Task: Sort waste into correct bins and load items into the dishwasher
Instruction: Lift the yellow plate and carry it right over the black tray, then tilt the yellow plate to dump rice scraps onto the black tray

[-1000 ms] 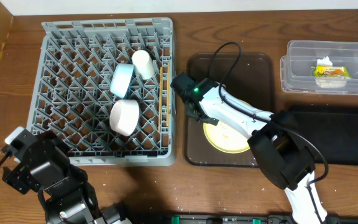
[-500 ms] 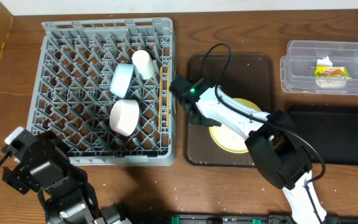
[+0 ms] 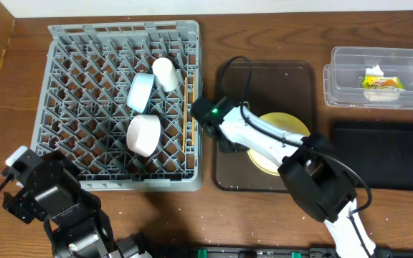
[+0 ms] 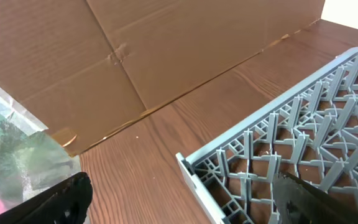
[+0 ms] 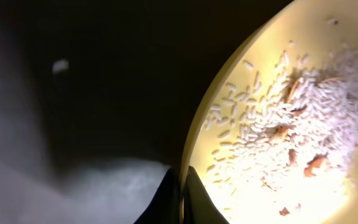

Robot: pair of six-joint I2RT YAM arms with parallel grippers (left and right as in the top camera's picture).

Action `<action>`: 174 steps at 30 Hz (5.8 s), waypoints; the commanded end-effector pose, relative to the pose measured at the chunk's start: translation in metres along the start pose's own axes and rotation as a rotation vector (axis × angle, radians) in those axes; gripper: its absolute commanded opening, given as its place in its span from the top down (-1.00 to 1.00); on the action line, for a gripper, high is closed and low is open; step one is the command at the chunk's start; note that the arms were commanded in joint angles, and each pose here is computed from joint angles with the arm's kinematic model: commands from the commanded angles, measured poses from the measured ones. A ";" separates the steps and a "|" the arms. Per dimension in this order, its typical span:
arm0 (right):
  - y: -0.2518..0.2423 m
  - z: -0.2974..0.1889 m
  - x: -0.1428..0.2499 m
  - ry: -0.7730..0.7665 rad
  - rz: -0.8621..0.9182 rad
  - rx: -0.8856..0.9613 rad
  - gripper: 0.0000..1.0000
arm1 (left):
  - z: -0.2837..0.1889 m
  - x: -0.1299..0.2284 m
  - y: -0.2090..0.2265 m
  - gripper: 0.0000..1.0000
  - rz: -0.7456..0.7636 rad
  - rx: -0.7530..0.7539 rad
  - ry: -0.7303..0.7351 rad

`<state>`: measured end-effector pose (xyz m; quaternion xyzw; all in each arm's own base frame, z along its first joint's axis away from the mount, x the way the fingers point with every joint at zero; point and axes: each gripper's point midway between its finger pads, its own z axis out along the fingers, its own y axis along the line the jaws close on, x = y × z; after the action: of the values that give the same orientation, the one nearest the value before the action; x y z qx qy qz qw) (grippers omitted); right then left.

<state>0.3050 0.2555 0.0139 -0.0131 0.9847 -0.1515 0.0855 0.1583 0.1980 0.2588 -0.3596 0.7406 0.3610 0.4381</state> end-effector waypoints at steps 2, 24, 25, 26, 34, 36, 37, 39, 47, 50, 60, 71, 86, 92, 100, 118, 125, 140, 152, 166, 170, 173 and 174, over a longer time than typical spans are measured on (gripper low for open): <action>0.000 -0.003 -0.003 -0.042 -0.057 0.058 0.97 | -0.004 -0.009 0.005 -0.87 -0.007 -0.015 -0.018; -0.034 -0.038 -0.028 -0.151 -0.135 0.236 0.98 | -0.004 -0.009 0.005 -0.88 -0.007 -0.015 -0.018; -0.035 -0.042 -0.030 -0.156 -0.134 0.240 0.98 | -0.004 -0.009 0.005 -0.88 -0.007 -0.015 -0.018; -0.037 -0.046 -0.032 -0.162 -0.134 0.243 0.98 | -0.004 -0.009 0.005 -0.88 -0.007 -0.015 -0.018; -0.056 -0.086 -0.052 -0.219 0.001 0.267 0.98 | -0.004 -0.009 0.005 -0.88 -0.007 -0.015 -0.018; -0.065 -0.094 -0.056 -0.236 0.057 0.283 0.98 | -0.004 -0.009 0.005 -0.87 -0.007 -0.015 -0.018; -0.069 -0.096 -0.059 -0.237 0.087 0.284 0.97 | -0.004 -0.009 0.005 -0.88 -0.007 -0.015 -0.018; -0.077 -0.100 -0.063 -0.231 0.133 0.283 0.97 | -0.004 -0.009 0.005 -0.87 -0.007 -0.015 -0.018; -0.127 -0.100 -0.081 -0.166 0.299 0.299 0.97 | -0.004 -0.009 0.005 -0.88 -0.007 -0.015 -0.018; -0.150 -0.099 -0.088 -0.145 0.376 0.292 0.98 | -0.004 -0.009 0.005 -0.88 -0.007 -0.015 -0.018; -0.246 -0.094 -0.100 -0.041 0.669 0.234 0.97 | -0.004 -0.009 0.005 -0.88 -0.007 -0.015 -0.018; -0.324 -0.060 -0.095 0.166 0.856 0.067 0.97 | -0.004 -0.009 0.005 -0.88 -0.007 -0.015 -0.018; -0.357 -0.043 -0.091 0.261 0.931 -0.126 0.97 | -0.004 -0.009 0.005 -0.88 -0.007 -0.015 -0.018; -0.350 -0.036 -0.085 0.300 0.919 -0.134 0.97 | -0.004 -0.009 0.005 -0.88 -0.007 -0.015 -0.018; -0.322 -0.010 -0.078 0.378 0.884 -0.241 0.97 | -0.004 -0.009 0.005 -0.87 -0.007 -0.015 -0.018; -0.317 -0.034 -0.082 0.367 0.820 -0.557 0.97 | -0.004 -0.009 0.005 -0.88 -0.007 -0.015 -0.018; -0.328 -0.037 -0.078 0.374 0.814 -0.642 0.97 | -0.004 -0.009 0.005 -0.88 -0.007 -0.015 -0.018; -0.340 -0.055 -0.076 0.332 0.759 -0.892 0.97 | -0.004 -0.009 0.005 -0.88 -0.007 -0.015 -0.018; -0.355 -0.059 -0.074 0.287 0.757 -0.974 0.97 | -0.004 -0.009 0.005 -0.87 -0.007 -0.015 -0.018; -0.358 -0.061 -0.073 0.268 0.743 -1.018 0.97 | -0.004 -0.009 0.005 -0.87 -0.007 -0.015 -0.018; -0.360 -0.056 -0.065 0.301 0.755 -0.987 0.98 | -0.004 -0.009 0.005 -0.87 -0.007 -0.015 -0.018; -0.362 -0.057 -0.070 0.261 0.732 -1.009 0.97 | -0.004 -0.009 0.005 -0.87 -0.007 -0.015 -0.018; -0.363 -0.055 -0.072 0.254 0.736 -1.002 0.98 | -0.004 -0.009 0.005 -0.88 -0.007 -0.015 -0.018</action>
<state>0.3610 -0.0678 0.1780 0.3225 0.8756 0.3577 -0.0359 0.1583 0.1980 0.2588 -0.3596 0.7406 0.3610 0.4381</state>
